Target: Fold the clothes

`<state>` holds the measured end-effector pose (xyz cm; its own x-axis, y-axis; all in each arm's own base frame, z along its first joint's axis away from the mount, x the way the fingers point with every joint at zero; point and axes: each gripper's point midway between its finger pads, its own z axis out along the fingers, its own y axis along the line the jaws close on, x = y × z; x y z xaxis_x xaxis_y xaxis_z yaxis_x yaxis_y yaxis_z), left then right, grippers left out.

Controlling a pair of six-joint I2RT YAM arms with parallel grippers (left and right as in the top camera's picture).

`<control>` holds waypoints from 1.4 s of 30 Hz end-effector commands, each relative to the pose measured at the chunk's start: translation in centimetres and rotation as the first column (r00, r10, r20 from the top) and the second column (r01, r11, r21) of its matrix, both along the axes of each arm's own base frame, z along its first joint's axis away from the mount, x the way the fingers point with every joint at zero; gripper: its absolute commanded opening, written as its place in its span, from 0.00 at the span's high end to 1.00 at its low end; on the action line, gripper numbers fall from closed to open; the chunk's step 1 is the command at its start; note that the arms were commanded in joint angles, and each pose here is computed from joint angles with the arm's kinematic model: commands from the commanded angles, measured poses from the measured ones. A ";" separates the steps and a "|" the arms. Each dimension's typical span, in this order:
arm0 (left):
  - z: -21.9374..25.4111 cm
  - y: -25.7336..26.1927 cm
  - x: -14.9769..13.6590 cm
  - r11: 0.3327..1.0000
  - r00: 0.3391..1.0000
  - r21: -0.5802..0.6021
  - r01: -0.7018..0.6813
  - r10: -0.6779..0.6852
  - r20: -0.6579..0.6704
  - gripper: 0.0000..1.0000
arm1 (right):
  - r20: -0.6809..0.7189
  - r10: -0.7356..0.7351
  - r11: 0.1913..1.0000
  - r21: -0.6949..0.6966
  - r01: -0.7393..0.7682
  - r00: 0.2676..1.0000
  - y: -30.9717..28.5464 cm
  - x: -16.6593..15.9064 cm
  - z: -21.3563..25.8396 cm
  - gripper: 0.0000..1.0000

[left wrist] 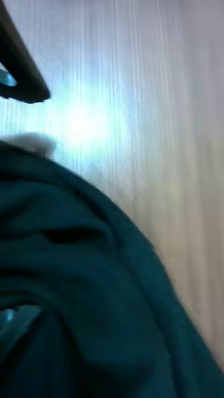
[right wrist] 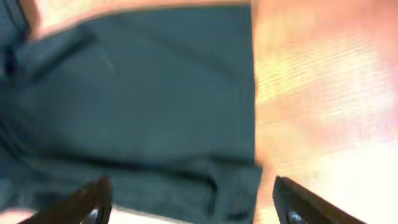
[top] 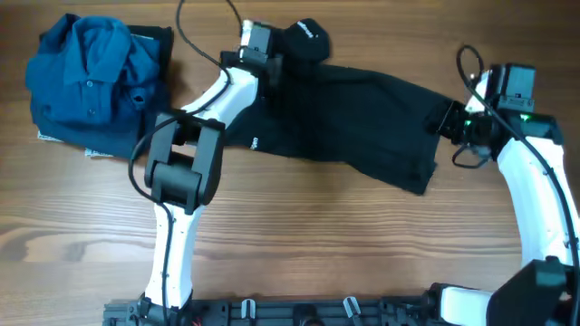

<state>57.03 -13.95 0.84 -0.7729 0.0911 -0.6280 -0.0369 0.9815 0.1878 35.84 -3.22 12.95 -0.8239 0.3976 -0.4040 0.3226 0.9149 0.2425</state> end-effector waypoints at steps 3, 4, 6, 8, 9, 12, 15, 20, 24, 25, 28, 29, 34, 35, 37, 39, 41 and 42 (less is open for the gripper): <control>-7.3 5.9 -8.0 0.965 0.898 0.067 -0.254 0.261 -0.353 0.00 | -0.012 0.102 0.995 -0.021 -0.102 0.995 0.6 2.2 -4.2 0.16; -7.6 5.7 -8.8 0.964 0.879 0.044 -0.263 0.258 -0.401 0.00 | -0.008 0.103 0.994 -0.022 -0.103 0.995 0.6 2.9 -4.9 0.16; -8.2 5.1 -10.6 0.956 0.835 -0.016 -0.292 0.246 -0.492 0.00 | 0.002 0.108 0.994 -0.017 -0.108 0.994 0.6 4.0 -6.2 0.16; -8.6 4.5 -12.2 0.942 0.782 -0.086 -0.325 0.217 -0.584 0.00 | 0.023 0.130 0.991 0.017 -0.130 0.991 1.2 5.4 -7.8 0.16; -8.6 4.5 -12.6 0.936 0.767 -0.105 -0.335 0.207 -0.607 0.00 | 0.033 0.138 0.990 0.034 -0.140 0.990 1.5 5.8 -8.3 0.16; -8.7 5.0 -13.0 0.924 0.746 -0.125 -0.360 0.205 -0.634 0.00 | 0.075 0.167 0.982 0.079 -0.173 0.983 2.4 7.1 -9.1 0.16; -8.6 5.0 -13.6 0.906 0.716 -0.167 -0.389 0.183 -0.674 0.00 | 0.114 0.204 0.977 0.040 -0.209 0.972 2.2 8.1 -9.2 0.16; -8.4 3.9 -14.3 0.860 0.679 -0.271 -0.432 0.113 -0.725 0.00 | 0.193 0.236 0.971 -0.024 -0.236 0.952 1.7 9.7 -8.1 0.16; -8.3 3.9 -14.7 0.833 0.652 -0.270 -0.484 0.137 -0.746 0.00 | 0.253 0.239 0.971 -0.048 -0.234 0.937 1.6 11.0 -7.2 0.16; -8.3 3.9 -14.7 0.827 0.647 -0.266 -0.495 0.146 -0.748 0.00 | 0.262 0.239 0.971 -0.051 -0.234 0.935 1.6 11.2 -7.0 0.16; -7.9 3.7 -14.4 0.827 0.659 -0.275 -0.490 0.145 -0.738 0.00 | 0.274 0.241 0.970 -0.056 -0.235 0.931 1.5 11.4 -6.8 0.15; -7.5 3.7 -14.0 0.828 0.674 -0.286 -0.482 0.142 -0.725 0.00 | 0.275 0.249 0.969 -0.056 -0.243 0.929 1.6 11.4 -6.8 0.15; -3.7 3.2 -10.4 0.862 0.806 -0.379 -0.336 0.055 -0.589 0.00 | 0.272 0.270 0.962 -0.029 -0.273 0.923 2.3 11.1 -6.8 0.12; -2.5 3.0 -9.5 0.872 0.837 -0.398 -0.283 0.022 -0.547 0.00 | 0.270 0.276 0.959 -0.018 -0.282 0.922 2.5 11.0 -6.8 0.11; -0.5 2.6 -7.9 0.886 0.884 -0.423 -0.190 -0.034 -0.467 0.00 | 0.268 0.290 0.954 -0.001 -0.301 0.919 2.9 10.9 -6.6 0.11; 2.1 2.1 -6.4 0.900 0.920 -0.430 -0.076 -0.104 -0.379 0.00 | 0.263 0.308 0.947 0.007 -0.322 0.914 3.2 10.9 -6.2 0.10; 4.2 1.4 -5.1 0.904 0.938 -0.427 0.014 -0.159 -0.307 0.00 | 0.249 0.312 0.945 0.017 -0.327 0.917 3.3 10.9 -5.6 0.10; 4.7 1.1 -4.7 0.904 0.942 -0.425 0.038 -0.174 -0.286 0.00 | 0.242 0.312 0.945 0.021 -0.327 0.919 3.3 10.9 -5.4 0.11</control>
<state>50.49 -10.73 1.35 -0.9557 -0.1883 -0.2261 -0.1362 0.9643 -0.2271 45.60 -0.77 5.85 -0.8023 0.1897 -0.5659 0.0032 0.9495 0.3137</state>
